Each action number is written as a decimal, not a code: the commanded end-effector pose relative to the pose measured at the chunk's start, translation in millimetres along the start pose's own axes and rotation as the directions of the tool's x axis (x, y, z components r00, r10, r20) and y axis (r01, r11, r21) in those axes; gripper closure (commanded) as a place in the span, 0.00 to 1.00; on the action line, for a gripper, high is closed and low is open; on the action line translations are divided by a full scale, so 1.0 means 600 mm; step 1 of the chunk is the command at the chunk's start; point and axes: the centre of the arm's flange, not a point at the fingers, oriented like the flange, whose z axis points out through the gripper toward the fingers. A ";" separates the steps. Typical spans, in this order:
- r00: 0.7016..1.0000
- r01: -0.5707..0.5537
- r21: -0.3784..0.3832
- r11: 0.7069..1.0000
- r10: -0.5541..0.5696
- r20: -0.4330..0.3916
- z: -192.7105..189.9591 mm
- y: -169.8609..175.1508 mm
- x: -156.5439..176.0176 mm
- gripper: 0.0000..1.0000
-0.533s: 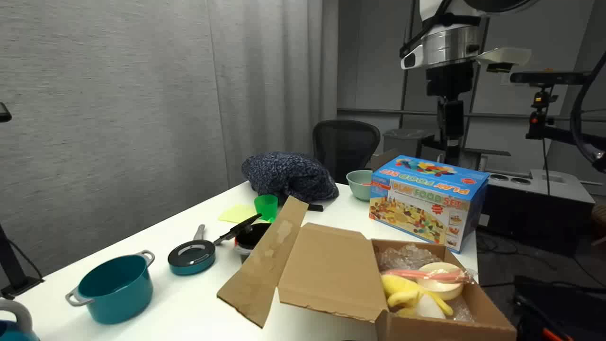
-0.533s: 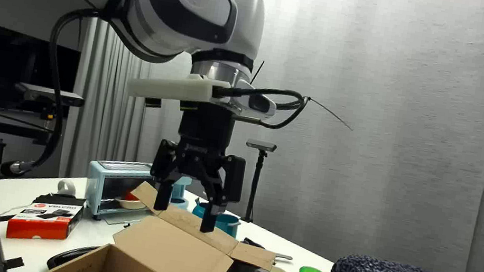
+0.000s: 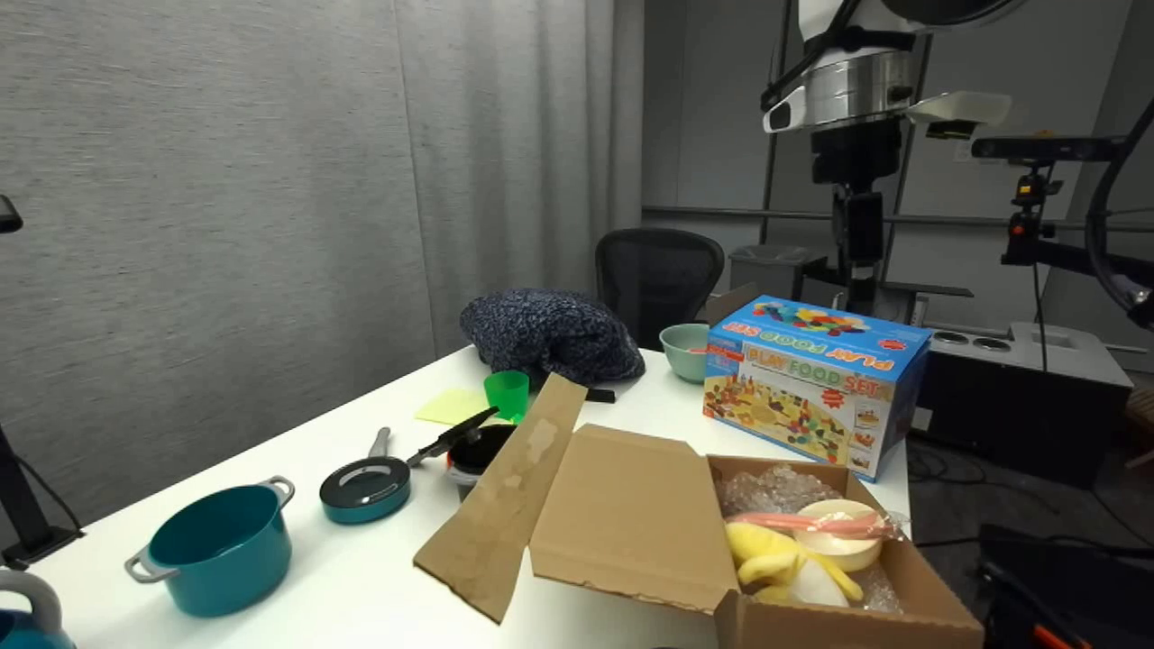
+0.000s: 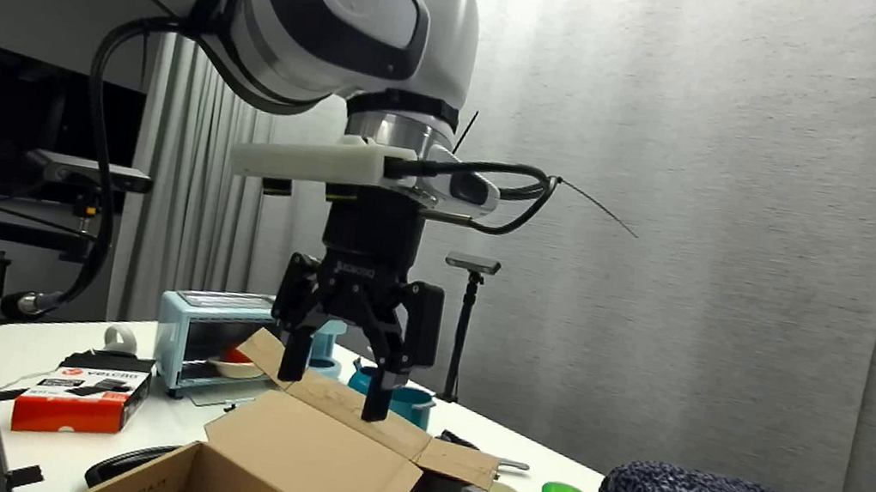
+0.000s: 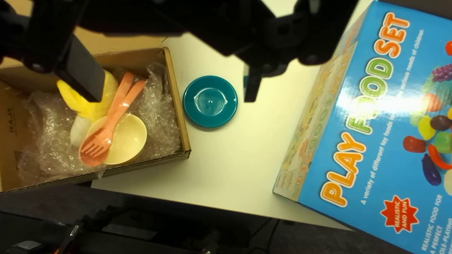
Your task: Close the box
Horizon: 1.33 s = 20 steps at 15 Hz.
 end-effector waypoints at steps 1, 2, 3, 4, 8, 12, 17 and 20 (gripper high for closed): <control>1.000 0.000 0.000 1.000 0.000 0.000 0.000 0.000 0.000 0.00; 1.000 0.000 0.000 1.000 0.000 0.000 0.000 0.000 0.000 0.00; 1.000 0.000 0.000 1.000 0.000 0.000 0.000 0.000 0.000 0.00; 1.000 0.000 0.000 1.000 0.000 0.000 0.000 0.000 0.000 0.00; 0.998 -0.047 0.027 0.999 0.048 -0.036 -0.003 -0.008 0.031 0.00; 0.979 -0.146 0.121 0.982 0.161 -0.126 -0.012 -0.038 0.120 0.00; 0.962 -0.179 0.158 0.971 0.206 -0.177 -0.024 -0.087 0.220 0.00; 0.969 -0.167 0.141 0.976 0.189 -0.159 0.000 -0.090 0.189 0.00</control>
